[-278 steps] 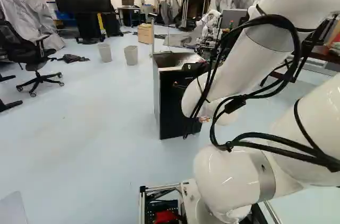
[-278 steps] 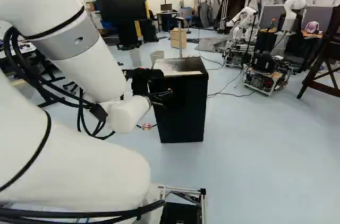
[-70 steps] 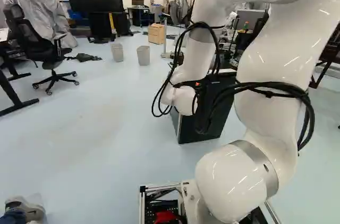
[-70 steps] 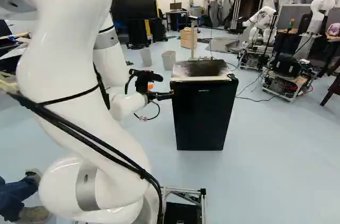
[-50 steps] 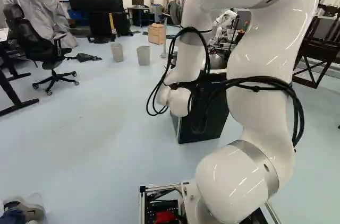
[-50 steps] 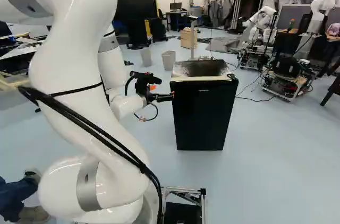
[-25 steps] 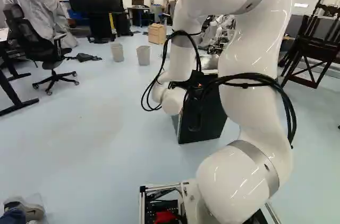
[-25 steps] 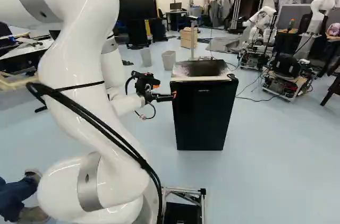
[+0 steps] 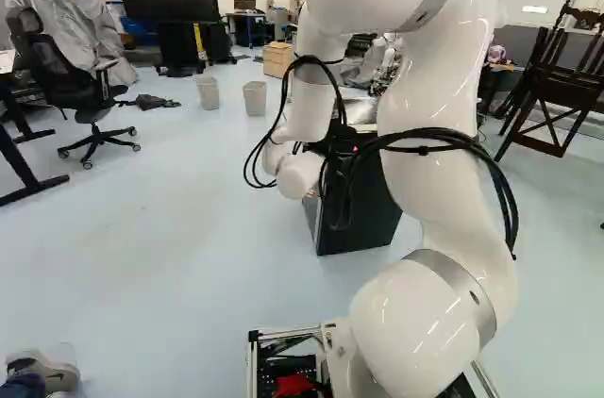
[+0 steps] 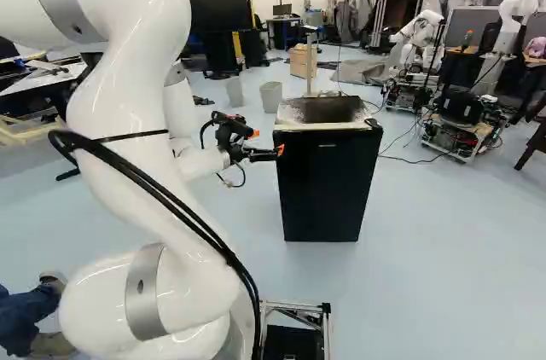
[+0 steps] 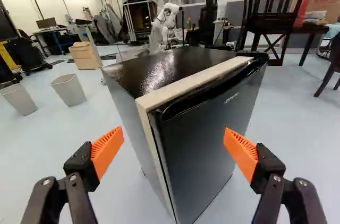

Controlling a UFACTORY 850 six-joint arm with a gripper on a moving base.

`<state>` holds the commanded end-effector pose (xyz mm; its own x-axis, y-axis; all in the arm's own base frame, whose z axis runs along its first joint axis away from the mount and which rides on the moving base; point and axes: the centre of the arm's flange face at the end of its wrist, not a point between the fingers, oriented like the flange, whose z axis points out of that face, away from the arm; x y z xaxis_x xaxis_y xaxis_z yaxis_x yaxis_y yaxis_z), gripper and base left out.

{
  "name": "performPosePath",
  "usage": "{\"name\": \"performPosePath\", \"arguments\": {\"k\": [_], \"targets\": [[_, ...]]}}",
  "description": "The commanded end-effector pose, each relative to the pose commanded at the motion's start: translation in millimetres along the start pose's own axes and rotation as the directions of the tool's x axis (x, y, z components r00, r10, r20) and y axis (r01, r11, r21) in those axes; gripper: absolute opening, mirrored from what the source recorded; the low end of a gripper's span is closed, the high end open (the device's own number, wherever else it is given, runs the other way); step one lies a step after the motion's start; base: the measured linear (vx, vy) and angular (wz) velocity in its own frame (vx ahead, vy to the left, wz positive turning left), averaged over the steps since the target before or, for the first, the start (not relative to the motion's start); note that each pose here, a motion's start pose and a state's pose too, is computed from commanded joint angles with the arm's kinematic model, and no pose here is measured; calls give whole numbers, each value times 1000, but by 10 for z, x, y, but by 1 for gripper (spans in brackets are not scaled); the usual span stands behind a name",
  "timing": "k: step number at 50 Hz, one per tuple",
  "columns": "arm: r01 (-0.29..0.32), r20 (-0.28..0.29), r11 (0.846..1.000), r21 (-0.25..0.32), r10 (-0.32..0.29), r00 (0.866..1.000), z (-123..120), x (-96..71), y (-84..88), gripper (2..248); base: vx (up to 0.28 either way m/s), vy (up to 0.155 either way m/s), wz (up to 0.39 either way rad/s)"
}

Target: Grab a drink from the fridge

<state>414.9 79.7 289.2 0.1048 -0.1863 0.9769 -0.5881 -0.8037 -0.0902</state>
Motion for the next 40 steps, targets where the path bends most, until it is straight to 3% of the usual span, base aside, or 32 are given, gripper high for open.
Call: {"name": "performPosePath", "arguments": {"k": [40], "targets": [[-81, -17, 987, -139, 79, 997, 16, -93, -377, 247, 0, 0, 0]]}}
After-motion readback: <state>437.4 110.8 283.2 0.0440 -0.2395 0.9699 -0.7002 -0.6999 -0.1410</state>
